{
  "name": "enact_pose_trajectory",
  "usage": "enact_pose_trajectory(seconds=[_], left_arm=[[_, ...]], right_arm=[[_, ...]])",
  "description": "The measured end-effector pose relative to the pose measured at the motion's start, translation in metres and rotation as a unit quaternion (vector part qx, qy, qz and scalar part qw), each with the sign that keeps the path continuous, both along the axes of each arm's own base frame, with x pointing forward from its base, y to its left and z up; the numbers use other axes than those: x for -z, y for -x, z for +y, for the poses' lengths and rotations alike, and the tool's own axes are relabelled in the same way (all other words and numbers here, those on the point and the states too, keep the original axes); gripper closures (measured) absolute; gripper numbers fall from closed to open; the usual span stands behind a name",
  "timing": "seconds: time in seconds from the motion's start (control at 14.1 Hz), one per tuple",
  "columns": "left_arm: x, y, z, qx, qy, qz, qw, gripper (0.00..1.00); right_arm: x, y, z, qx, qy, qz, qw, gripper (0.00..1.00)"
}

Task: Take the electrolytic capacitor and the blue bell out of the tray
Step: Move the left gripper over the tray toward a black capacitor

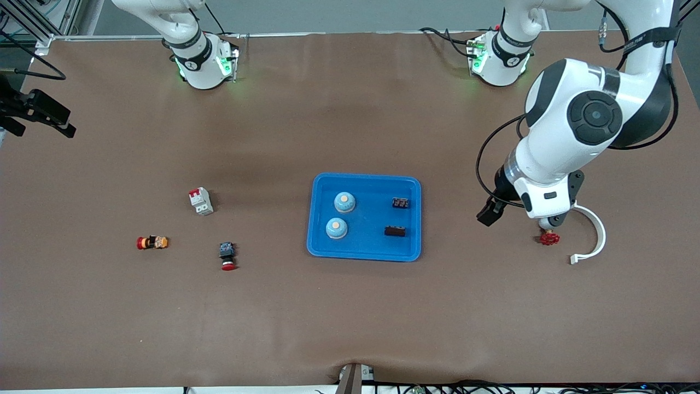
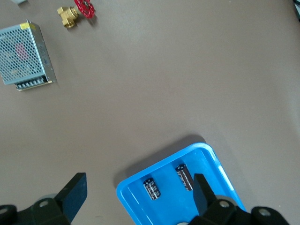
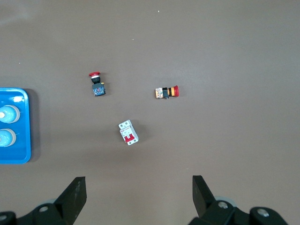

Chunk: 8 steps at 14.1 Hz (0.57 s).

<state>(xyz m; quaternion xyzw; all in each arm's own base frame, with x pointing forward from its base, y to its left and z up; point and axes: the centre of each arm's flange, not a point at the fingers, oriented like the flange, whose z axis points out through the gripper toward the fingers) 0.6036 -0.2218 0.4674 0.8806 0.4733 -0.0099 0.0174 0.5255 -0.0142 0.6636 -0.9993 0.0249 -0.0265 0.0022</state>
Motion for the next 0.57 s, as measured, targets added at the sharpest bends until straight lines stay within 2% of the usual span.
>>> enact_pose_trajectory(seconds=[0.57], left_arm=[[0.048, 0.022, -0.057, -0.081, 0.016, -0.042, 0.996, 0.0]], right_arm=[[-0.006, 0.0, -0.003, 0.003, 0.001, -0.006, 1.0, 0.0]])
